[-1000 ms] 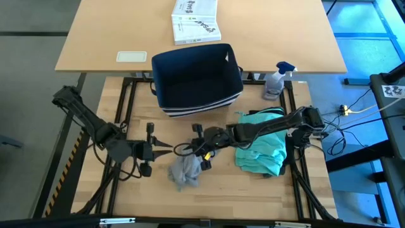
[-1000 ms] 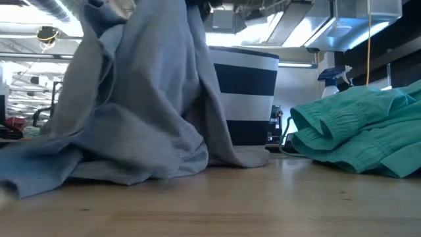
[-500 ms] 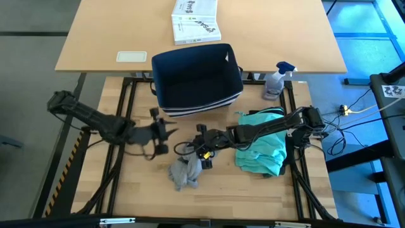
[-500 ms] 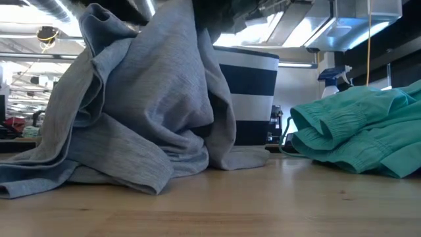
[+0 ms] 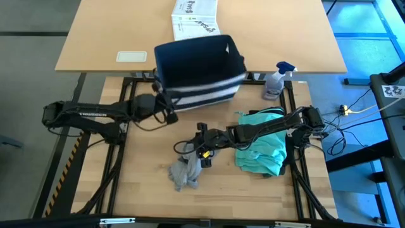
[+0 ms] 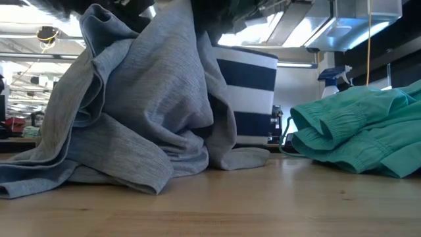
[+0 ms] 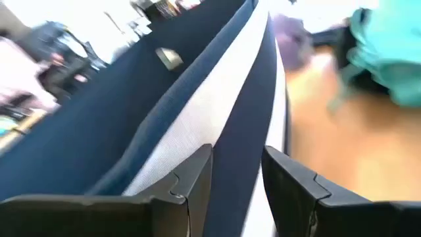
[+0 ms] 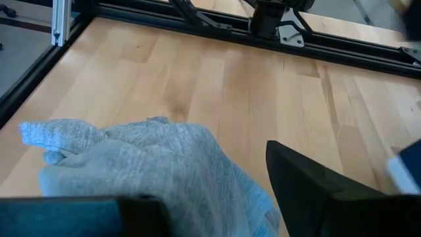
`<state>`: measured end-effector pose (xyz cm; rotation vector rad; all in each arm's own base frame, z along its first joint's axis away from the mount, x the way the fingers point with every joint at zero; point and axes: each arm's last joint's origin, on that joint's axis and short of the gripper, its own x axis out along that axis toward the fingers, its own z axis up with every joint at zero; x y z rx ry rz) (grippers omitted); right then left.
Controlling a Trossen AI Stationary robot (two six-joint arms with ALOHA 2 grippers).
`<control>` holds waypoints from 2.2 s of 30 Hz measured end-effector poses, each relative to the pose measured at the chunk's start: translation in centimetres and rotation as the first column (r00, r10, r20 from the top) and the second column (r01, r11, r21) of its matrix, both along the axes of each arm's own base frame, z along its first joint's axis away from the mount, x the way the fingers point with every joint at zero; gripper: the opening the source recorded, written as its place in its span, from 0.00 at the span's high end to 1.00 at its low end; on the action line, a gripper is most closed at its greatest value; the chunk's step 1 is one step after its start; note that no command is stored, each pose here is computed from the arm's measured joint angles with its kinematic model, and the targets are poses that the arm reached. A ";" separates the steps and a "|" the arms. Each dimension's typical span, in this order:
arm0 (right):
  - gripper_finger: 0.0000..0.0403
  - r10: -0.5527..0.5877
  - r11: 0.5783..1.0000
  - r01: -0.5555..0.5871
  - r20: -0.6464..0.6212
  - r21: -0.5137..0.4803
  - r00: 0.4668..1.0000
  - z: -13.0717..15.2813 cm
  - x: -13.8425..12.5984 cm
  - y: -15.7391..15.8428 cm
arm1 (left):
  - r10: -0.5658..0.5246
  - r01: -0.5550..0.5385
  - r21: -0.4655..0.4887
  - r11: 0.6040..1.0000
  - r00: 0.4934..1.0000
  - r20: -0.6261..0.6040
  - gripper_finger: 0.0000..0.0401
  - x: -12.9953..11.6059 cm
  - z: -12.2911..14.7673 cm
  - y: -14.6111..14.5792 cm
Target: Fold Laundry from Bin
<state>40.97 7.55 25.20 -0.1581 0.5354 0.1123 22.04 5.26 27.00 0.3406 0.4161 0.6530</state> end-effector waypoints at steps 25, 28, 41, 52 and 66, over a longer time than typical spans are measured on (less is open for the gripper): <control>0.55 0.000 1.000 0.000 -0.028 -0.006 1.000 -0.2 -0.1 0.0 | 0.058 -0.060 -0.208 0.976 0.998 -0.015 0.67 0.1 -4.6 9.8; 0.55 0.000 1.000 0.000 -0.029 -0.006 1.000 -0.2 -0.1 0.0 | 0.026 -0.042 -0.265 0.963 0.998 -0.062 0.67 0.7 -5.8 9.2; 0.55 0.000 1.000 0.000 -0.039 -0.008 0.999 -0.3 -0.2 0.0 | -0.051 -0.016 -0.356 0.935 0.983 -0.177 0.67 3.2 -9.3 6.8; 0.55 -0.001 1.000 0.000 -0.062 -0.013 0.998 -0.5 -0.3 -0.1 | -0.271 0.227 -0.286 0.931 0.955 -0.123 0.67 3.3 -2.9 1.4; 0.55 -0.001 1.000 0.000 -0.072 -0.015 0.997 -0.6 -0.4 -0.1 | -0.290 0.295 0.047 0.954 0.953 -0.085 0.67 -0.9 3.9 -4.4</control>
